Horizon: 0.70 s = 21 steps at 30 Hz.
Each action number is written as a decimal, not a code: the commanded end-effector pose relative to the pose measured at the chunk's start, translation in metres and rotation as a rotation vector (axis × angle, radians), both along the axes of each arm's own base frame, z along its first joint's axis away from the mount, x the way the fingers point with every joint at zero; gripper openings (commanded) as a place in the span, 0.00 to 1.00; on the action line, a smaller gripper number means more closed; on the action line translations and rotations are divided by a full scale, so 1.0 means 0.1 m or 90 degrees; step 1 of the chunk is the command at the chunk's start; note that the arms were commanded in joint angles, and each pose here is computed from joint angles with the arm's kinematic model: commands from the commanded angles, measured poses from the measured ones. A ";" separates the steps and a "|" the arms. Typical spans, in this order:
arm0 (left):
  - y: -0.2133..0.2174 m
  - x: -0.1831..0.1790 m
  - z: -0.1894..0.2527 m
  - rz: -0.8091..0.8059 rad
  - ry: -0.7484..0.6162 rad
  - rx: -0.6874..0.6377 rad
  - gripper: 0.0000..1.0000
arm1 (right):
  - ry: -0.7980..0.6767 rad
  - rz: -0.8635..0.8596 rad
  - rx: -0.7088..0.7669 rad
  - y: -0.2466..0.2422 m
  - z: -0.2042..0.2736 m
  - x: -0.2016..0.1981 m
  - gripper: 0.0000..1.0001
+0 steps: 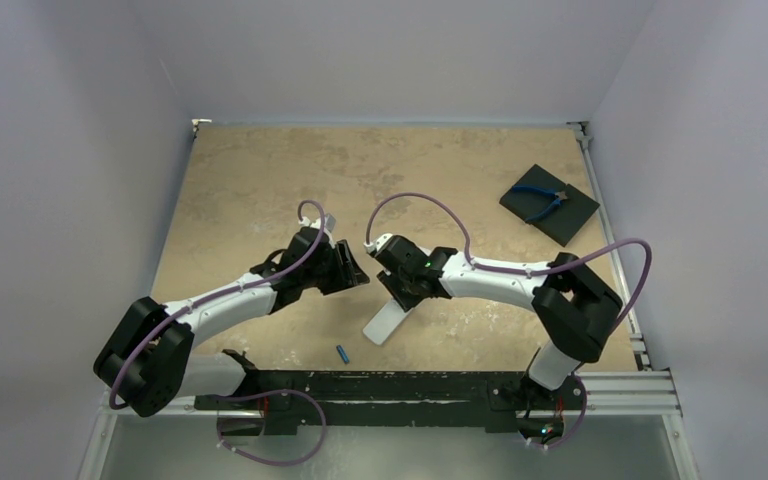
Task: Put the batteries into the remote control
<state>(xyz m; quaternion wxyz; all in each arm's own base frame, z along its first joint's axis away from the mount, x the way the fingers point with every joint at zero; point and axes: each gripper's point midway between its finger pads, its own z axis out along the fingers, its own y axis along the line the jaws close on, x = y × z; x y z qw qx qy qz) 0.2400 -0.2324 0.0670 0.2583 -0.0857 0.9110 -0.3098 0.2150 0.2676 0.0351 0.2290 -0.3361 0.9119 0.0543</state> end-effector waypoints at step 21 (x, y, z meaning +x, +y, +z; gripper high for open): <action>-0.04 0.08 0.05 -0.004 -0.024 -0.021 0.47 | -0.022 -0.009 0.021 0.11 0.09 0.12 0.20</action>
